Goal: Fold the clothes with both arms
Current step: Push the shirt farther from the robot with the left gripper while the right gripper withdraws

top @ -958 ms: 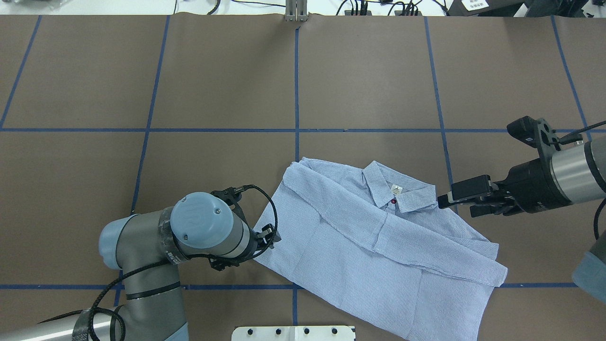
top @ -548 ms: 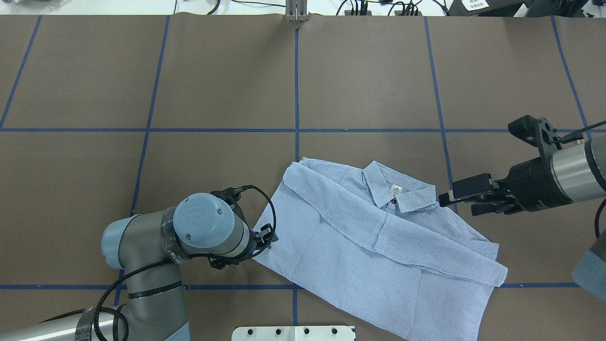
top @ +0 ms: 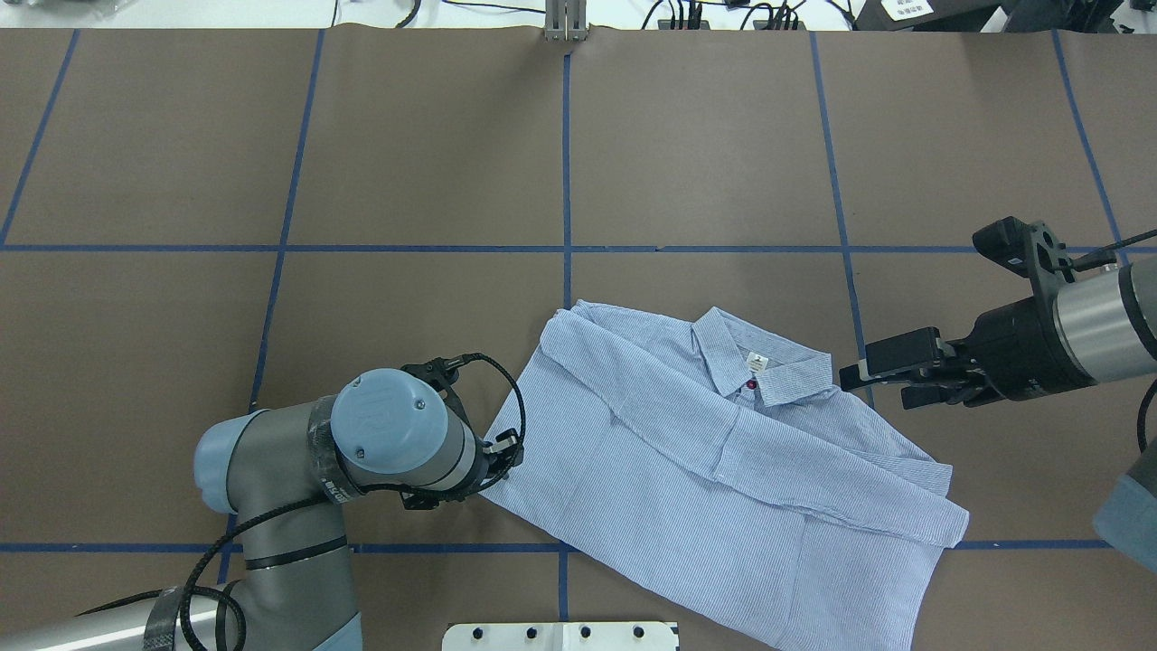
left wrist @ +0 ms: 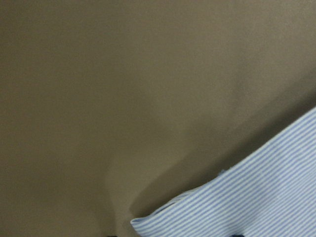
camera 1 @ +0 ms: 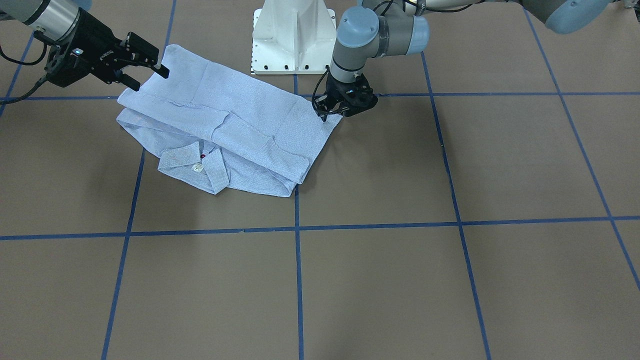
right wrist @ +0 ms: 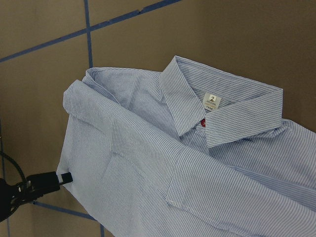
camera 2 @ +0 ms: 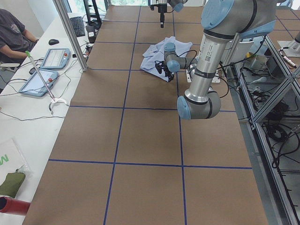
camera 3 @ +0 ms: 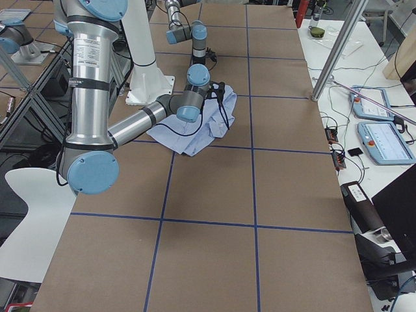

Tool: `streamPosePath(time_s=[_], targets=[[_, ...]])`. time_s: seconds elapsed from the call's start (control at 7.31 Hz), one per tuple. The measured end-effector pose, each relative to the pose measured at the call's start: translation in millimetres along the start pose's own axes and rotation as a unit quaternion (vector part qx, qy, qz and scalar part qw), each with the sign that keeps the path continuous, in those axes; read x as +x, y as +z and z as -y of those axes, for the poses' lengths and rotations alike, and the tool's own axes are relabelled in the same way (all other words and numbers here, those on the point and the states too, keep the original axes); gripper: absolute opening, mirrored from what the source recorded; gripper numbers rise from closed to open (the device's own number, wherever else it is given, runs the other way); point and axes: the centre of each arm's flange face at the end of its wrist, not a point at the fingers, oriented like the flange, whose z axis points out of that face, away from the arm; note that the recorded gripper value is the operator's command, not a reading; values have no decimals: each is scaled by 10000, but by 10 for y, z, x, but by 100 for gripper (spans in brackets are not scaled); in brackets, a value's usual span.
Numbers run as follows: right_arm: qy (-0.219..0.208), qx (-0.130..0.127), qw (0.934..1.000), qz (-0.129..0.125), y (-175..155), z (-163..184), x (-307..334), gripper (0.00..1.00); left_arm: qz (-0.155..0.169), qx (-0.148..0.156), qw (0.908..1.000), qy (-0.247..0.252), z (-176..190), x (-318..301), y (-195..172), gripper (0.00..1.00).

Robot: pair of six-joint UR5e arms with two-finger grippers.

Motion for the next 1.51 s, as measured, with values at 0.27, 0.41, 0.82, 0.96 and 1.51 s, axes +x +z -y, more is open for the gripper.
streamPosePath(time_s=[0.27, 0.41, 0.82, 0.96, 1.51], targets=[[9, 6, 10000, -7, 2, 8, 9, 100, -2, -1, 10000, 0, 0, 1, -2, 19], [17, 10, 10000, -13, 3, 14, 16, 100, -11, -2, 10000, -2, 4, 7, -12, 0], [20, 16, 10000, -14, -1, 19, 19, 100, -21, 17, 10000, -33, 25, 21, -110, 0], [20, 17, 10000, -14, -2, 18, 18, 100, -11, 40, 10000, -59, 51, 20, -176, 0], [55, 18, 10000, -49, 21, 43, 58, 100, -85, 335, 9991, -240, 493, 62, -457, 0]])
